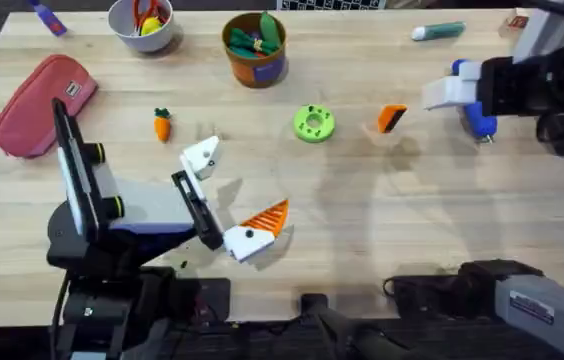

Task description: Pick up the gripper from the table and insert it into the empty holder that is missing its gripper. Then pick up a screw, insert it into the mounting hole, and use the screwdriver to tighten it. Finally, clean up the table by picking up the vegetable and placing it into the bucket.

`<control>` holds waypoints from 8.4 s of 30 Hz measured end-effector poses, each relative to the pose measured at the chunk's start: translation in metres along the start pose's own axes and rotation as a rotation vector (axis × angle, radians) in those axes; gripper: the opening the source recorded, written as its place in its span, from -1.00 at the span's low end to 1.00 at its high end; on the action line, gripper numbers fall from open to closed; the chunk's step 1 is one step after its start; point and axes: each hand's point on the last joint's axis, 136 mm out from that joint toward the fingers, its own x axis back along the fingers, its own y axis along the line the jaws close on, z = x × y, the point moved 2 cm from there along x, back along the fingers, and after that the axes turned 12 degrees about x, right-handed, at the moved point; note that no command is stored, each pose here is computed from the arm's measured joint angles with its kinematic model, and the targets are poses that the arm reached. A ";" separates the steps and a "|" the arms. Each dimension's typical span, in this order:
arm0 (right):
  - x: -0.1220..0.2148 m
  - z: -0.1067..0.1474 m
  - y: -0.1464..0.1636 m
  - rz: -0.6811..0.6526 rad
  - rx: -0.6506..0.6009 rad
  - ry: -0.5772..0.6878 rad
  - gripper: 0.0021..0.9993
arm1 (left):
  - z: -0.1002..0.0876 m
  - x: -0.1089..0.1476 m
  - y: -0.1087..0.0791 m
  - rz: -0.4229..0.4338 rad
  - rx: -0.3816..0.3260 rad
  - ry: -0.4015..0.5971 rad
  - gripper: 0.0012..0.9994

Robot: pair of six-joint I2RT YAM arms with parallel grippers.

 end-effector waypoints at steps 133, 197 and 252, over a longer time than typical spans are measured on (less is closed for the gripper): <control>-0.029 -0.008 0.251 -1.687 0.043 0.131 -0.99 | 0.000 0.000 0.000 0.000 0.000 0.000 1.00; -0.036 -0.033 0.326 -1.709 0.095 0.343 -0.99 | -0.001 0.000 0.003 -0.020 0.007 -0.005 1.00; -0.034 -0.030 0.333 -1.704 0.112 0.348 -0.99 | -0.001 0.000 0.003 -0.022 0.008 -0.005 1.00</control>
